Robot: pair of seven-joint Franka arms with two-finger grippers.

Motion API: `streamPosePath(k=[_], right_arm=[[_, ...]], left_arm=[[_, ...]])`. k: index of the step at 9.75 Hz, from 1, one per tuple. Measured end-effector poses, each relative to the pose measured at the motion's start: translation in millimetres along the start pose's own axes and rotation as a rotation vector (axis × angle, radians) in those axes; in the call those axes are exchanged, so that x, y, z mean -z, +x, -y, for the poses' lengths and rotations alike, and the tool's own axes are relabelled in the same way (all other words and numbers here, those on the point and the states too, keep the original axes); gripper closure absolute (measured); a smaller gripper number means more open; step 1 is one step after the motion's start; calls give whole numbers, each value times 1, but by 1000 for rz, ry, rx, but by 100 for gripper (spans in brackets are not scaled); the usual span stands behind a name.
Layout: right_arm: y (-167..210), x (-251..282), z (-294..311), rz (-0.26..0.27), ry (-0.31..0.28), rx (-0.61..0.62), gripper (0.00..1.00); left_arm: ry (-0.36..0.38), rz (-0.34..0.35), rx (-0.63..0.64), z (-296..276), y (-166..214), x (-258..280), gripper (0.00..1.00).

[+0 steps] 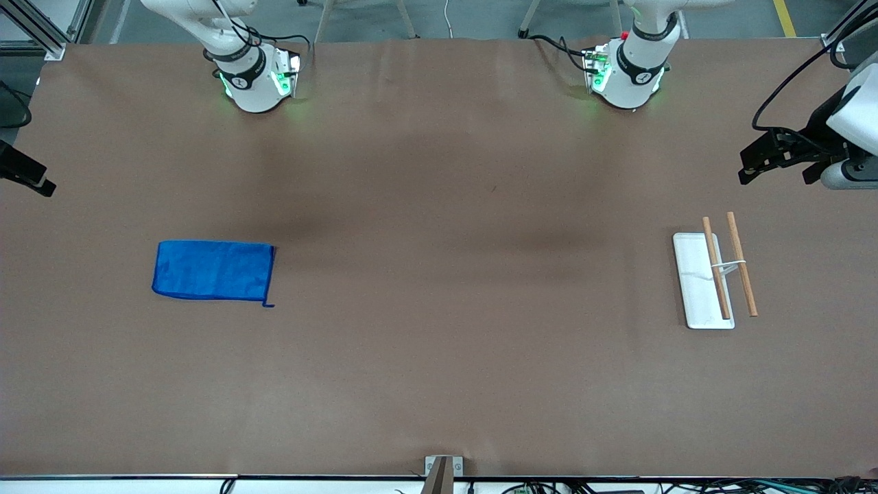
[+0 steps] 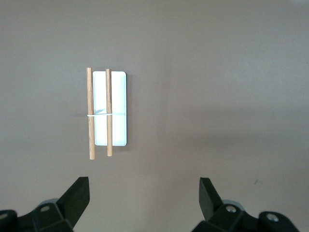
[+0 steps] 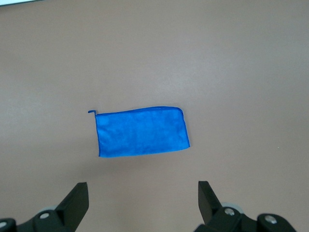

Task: Right arm passes towel to left arm to hang

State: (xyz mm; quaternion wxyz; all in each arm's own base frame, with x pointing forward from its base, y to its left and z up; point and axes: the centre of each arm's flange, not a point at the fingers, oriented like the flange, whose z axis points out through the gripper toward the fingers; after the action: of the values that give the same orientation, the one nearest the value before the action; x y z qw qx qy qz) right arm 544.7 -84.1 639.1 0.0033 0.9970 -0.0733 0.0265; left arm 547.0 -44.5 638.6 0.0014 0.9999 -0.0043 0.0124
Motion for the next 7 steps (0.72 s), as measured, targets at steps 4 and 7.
streamPosePath(k=[4,7], right_arm=[[0,0,0,0,0,0,0],[0,0,0,0,0,0,0]], left_arm=[[0,0,1,1,0,0,0],[0,2,1,1,1,-2,0]])
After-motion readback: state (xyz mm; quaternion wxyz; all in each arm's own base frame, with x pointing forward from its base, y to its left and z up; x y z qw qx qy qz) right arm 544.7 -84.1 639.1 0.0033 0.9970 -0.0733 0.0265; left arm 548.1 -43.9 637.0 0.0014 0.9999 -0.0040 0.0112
